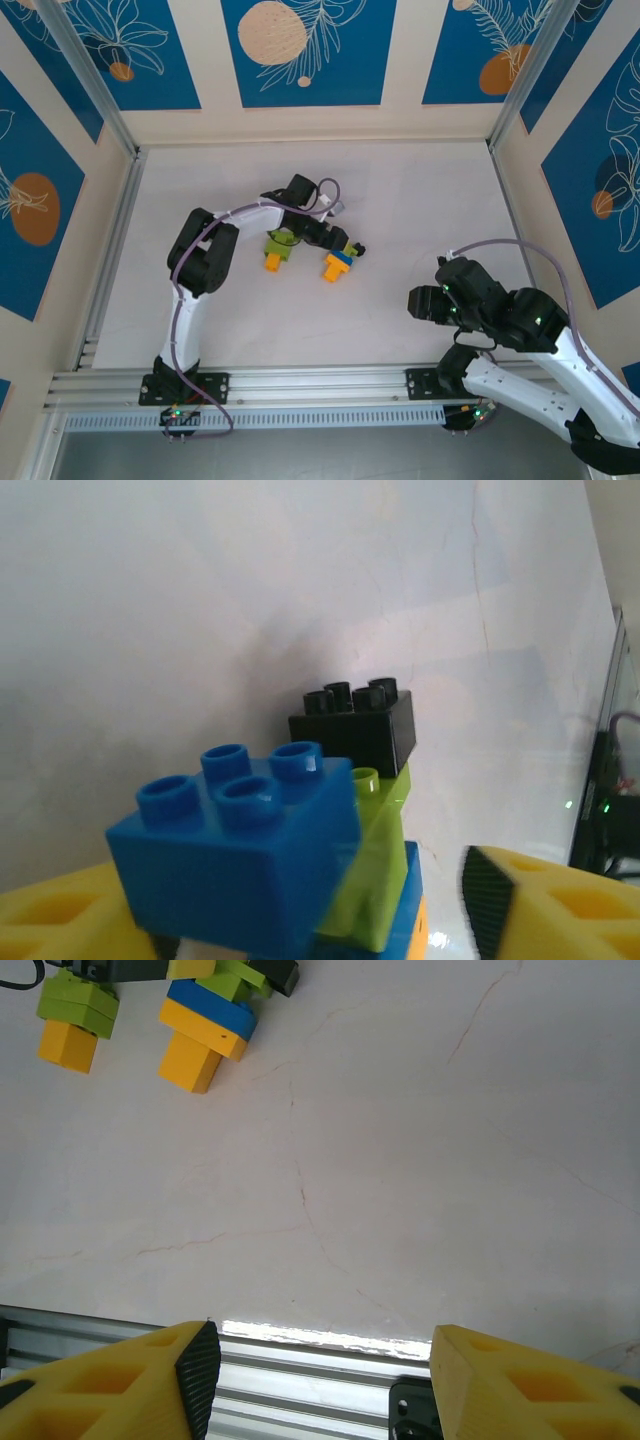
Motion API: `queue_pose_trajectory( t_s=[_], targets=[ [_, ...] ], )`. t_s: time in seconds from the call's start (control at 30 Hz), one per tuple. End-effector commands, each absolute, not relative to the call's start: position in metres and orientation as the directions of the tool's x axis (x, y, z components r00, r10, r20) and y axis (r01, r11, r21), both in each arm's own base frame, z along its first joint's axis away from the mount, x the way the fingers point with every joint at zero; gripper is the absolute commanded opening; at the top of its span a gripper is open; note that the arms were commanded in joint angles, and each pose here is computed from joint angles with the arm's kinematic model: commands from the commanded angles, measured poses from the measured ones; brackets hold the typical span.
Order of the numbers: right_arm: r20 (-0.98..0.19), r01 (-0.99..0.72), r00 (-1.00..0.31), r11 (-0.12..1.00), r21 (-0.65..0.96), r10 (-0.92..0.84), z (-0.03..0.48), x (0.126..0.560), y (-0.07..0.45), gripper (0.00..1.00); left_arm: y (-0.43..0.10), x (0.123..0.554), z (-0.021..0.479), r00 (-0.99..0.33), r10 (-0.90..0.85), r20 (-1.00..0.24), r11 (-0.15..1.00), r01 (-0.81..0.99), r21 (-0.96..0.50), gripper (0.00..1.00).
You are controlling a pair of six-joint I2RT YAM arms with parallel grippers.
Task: Assemble a carrot with lego
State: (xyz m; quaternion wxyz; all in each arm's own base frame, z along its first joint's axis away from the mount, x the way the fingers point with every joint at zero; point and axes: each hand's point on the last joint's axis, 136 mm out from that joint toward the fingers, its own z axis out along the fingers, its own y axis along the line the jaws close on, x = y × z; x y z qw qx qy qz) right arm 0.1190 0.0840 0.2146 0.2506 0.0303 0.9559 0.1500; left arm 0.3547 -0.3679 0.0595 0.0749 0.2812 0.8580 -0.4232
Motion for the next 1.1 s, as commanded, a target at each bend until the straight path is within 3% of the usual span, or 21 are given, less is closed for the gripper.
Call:
queue_pose_trajectory(
  t_s=[0.0, 0.03, 0.3, 0.5, 0.63, 0.73, 0.87, 1.07],
  targets=[
    [-0.452, -0.001, -0.881, 0.955, 0.298, 0.14, 0.208, 0.115, 0.081, 0.6, -0.359, 0.364, 0.06, -0.841, 0.41, -0.353, 0.514, 0.532, -0.673, 0.92],
    [-0.451, -0.001, -0.882, 0.955, 0.297, 0.139, 0.208, 0.115, 0.081, 0.6, -0.358, 0.364, 0.06, -0.842, 0.409, -0.35, 0.519, 0.531, -0.67, 0.99],
    [-0.486, -0.006, -0.865, 0.966, 0.258, 0.124, 0.213, 0.127, 0.081, 0.68, -0.32, 0.344, 0.059, -0.85, 0.41, -0.33, 0.604, 0.525, -0.6, 0.99],
    [-0.631, -0.067, -0.772, 0.977, 0.202, 0.078, 0.226, 0.191, 0.102, 0.78, -0.25, 0.335, 0.102, -0.829, 0.263, -0.494, 0.762, 0.493, -0.42, 0.99],
    [-0.753, -0.015, -0.657, 0.999, 0.044, 0.023, 0.208, 0.276, 0.078, 0.81, -0.169, 0.364, 0.146, -0.735, 0.126, -0.666, 0.912, 0.35, -0.214, 0.99],
    [-0.782, 0.071, -0.614, 0.994, 0.077, 0.105, 0.179, 0.319, 0.039, 0.82, -0.127, 0.375, 0.176, -0.585, 0.073, -0.808, 0.953, 0.281, -0.117, 0.99],
    [-0.867, 0.063, -0.455, 0.978, 0.198, 0.205, 0.159, 0.343, 0.009, 0.81, -0.1, 0.372, 0.196, -0.443, 0.099, -0.891, 0.971, 0.239, -0.011, 0.99],
    [-0.925, -0.005, -0.344, 0.985, 0.171, 0.159, 0.152, 0.37, 0.009, 0.81, -0.065, 0.37, 0.187, -0.285, 0.126, -0.95, 0.988, 0.121, 0.094, 0.99]
  ],
)
